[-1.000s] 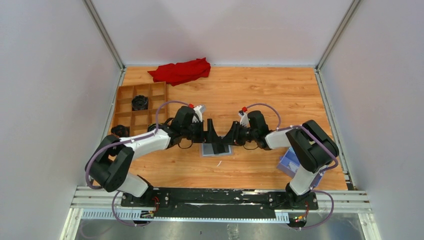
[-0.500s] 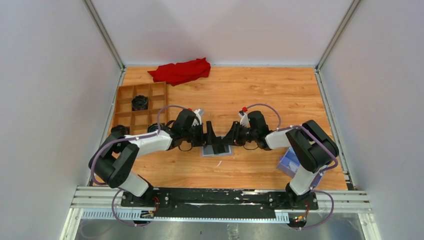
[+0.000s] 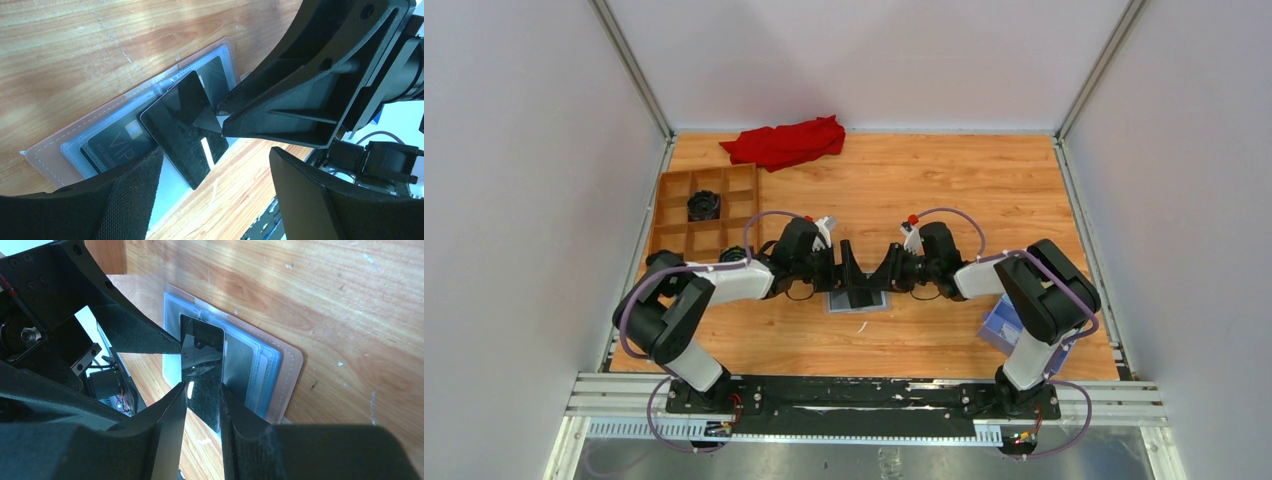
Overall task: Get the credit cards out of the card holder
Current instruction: Remove the credit card from the card holder, then move the storage box to the center of the board.
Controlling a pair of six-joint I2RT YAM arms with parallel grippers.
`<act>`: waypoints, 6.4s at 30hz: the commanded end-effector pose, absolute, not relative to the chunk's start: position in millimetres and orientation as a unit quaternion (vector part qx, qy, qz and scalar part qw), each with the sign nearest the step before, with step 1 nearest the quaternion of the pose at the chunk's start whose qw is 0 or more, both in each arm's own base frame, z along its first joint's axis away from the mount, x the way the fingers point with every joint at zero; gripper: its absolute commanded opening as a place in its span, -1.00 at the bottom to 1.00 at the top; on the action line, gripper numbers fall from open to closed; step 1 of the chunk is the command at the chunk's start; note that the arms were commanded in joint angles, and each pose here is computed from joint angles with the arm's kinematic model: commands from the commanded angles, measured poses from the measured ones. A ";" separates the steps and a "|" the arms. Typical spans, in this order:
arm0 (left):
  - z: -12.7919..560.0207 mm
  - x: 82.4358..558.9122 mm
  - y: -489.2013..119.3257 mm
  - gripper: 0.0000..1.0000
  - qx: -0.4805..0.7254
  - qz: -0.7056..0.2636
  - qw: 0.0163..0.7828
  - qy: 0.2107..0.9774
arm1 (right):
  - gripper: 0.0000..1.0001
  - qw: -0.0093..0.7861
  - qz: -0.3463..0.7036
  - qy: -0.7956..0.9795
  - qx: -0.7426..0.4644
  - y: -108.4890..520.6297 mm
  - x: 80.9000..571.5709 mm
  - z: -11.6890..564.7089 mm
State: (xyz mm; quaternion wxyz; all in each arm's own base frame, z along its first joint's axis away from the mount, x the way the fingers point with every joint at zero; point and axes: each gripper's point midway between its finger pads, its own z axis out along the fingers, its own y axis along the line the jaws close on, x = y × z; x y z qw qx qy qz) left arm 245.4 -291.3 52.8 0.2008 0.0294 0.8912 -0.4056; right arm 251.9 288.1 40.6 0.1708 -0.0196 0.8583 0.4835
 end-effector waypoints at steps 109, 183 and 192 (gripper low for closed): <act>235.4 253.4 -346.1 1.00 0.136 -0.587 0.269 0.752 | -0.99 0.309 0.541 0.779 -0.073 209.3 242.0 190.2; 266.2 419.5 -298.7 1.00 0.052 -0.607 0.250 0.752 | -0.99 0.249 -0.171 0.876 -0.375 -50.1 146.8 113.7; 256.6 423.3 -300.1 1.00 0.049 -0.606 0.243 0.756 | -1.00 0.241 -0.098 0.882 -0.394 -31.4 175.0 100.0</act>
